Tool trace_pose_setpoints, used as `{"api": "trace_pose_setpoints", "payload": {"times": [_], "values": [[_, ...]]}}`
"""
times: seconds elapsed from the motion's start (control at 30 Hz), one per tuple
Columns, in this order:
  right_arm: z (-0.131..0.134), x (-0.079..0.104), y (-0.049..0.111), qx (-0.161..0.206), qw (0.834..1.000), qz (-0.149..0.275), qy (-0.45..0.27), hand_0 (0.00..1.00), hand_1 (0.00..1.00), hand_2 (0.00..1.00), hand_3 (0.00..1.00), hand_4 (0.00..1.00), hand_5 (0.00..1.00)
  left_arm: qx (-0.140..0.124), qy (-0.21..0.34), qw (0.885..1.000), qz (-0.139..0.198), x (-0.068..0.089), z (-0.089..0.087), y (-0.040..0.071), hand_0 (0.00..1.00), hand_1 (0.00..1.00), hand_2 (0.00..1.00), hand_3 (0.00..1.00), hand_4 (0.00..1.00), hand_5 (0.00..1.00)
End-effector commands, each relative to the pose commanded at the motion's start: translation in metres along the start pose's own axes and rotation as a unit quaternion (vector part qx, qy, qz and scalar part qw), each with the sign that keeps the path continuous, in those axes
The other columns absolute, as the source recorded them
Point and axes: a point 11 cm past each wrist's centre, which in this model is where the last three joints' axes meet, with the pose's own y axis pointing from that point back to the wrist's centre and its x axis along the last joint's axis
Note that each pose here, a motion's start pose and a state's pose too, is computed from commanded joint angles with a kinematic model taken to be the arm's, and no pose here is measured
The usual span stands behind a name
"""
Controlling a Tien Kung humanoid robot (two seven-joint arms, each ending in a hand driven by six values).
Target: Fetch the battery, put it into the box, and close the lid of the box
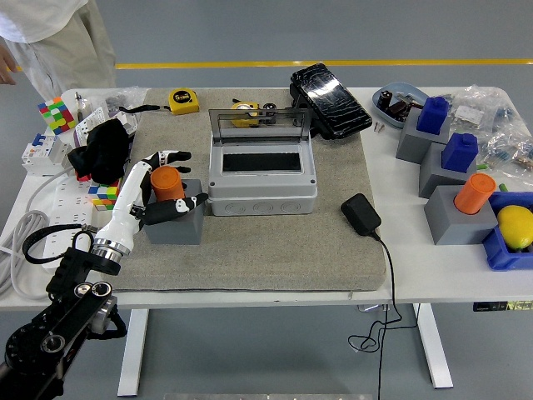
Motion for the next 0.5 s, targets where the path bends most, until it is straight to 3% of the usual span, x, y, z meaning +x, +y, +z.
{"api": "trace_pose_setpoints", "payload": {"times": [0.1,0.13,0.3,0.33,0.5], "values": [[0.0,0.0,0.0,0.0,1.0,0.001,0.0,0.545,0.603,0.593,0.547,0.928,0.479,-0.005,0.013,1.0,0.012,-0.001,0.0,0.0,0.271,0.328,0.506,0.548,0.998,0.002],[0.0,0.0,0.0,0.0,1.0,0.001,0.0,0.545,0.603,0.593,0.547,0.927,0.479,-0.006,0.016,1.0,0.015,-0.001,-0.001,0.0,0.239,0.217,0.298,0.365,0.92,0.002],[0.0,-0.001,0.0,0.001,1.0,0.0,0.0,0.545,0.603,0.593,0.547,0.927,0.479,-0.004,0.042,0.999,0.034,-0.006,-0.005,-0.001,0.239,0.217,0.298,0.365,0.92,0.002],[0.0,-0.001,0.0,0.002,1.0,0.0,0.0,0.544,0.603,0.593,0.547,0.928,0.478,-0.003,0.045,0.998,0.035,-0.007,-0.006,-0.002,0.215,0.141,0.196,0.27,0.817,0.002],[0.0,-0.001,0.0,0.003,1.0,0.0,0.0,0.544,0.603,0.593,0.547,0.928,0.478,-0.006,0.065,0.997,0.041,-0.014,-0.006,-0.003,0.215,0.141,0.196,0.27,0.817,0.002]]}}
